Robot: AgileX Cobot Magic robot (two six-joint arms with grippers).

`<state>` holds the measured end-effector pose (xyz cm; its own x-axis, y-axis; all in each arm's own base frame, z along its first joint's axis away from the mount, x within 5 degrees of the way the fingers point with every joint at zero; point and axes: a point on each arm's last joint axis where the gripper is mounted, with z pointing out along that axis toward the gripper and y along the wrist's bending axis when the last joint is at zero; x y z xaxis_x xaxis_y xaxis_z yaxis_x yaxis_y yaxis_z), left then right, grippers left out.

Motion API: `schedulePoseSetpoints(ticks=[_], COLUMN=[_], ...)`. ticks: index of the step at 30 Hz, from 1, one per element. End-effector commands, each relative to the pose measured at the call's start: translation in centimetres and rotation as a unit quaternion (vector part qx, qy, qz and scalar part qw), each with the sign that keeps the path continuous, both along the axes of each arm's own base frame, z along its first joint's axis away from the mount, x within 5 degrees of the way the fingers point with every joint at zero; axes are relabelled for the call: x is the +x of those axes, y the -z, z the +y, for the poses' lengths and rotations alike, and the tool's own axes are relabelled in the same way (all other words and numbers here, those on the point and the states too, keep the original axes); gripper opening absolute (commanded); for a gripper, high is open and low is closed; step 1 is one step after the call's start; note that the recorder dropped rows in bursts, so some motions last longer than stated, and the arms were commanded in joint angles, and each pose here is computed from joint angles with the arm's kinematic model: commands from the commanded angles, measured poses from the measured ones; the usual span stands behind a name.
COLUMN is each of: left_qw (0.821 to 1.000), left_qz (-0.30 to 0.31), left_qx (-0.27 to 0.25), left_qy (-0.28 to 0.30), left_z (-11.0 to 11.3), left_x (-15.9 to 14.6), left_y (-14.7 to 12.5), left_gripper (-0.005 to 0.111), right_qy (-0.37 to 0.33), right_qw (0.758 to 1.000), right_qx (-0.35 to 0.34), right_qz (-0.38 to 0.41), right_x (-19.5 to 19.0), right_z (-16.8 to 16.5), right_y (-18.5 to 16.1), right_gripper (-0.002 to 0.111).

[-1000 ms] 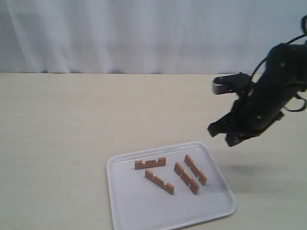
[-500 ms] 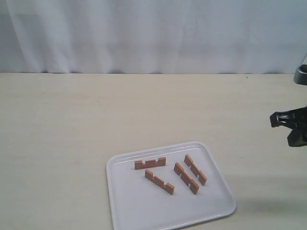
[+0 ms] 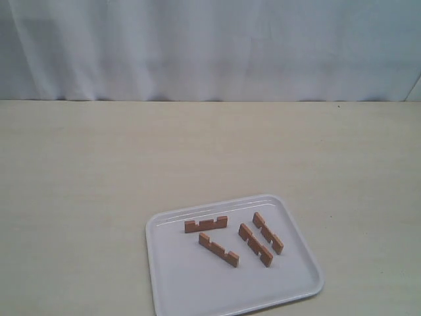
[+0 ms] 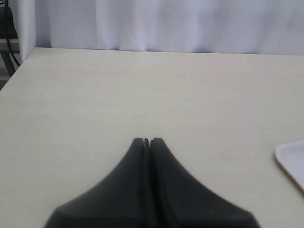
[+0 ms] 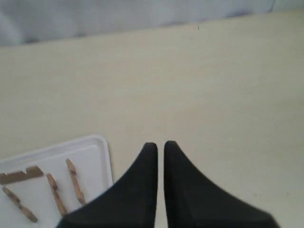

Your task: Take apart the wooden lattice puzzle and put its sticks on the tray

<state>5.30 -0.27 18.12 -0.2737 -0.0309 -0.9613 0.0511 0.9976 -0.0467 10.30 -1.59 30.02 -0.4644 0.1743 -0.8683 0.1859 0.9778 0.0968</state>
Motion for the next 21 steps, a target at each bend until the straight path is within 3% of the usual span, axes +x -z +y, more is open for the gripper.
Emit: schedulePoseSetpoints(ticks=[1,9,17,21], left_qw=[1.0,1.0,1.0,1.0], left_qz=[-0.003,-0.003,-0.003,-0.003], left_qx=[0.003,0.003,0.003,0.003], left_qy=[0.0,0.0,0.0,0.0], left_z=[0.0,0.0,0.0,0.0], left_x=[0.0,0.0,0.0,0.0], left_y=[0.0,0.0,0.0,0.0], left_gripper=[0.0,0.0,0.0,0.0], right_qy=[-0.022,-0.12,-0.145,-0.133], right_qw=[0.992,0.959,0.955,0.954], right_qx=[-0.022,-0.043,-0.035,0.054], right_qz=[-0.126,-0.253,-0.258,-0.261], right_x=[-3.7,-9.1,-10.0,-10.1], right_z=[1.2,2.6,2.7,2.9], right_y=[-0.3,-1.4,-2.1,-2.3], right_gripper=[0.005,0.005,0.005,0.005])
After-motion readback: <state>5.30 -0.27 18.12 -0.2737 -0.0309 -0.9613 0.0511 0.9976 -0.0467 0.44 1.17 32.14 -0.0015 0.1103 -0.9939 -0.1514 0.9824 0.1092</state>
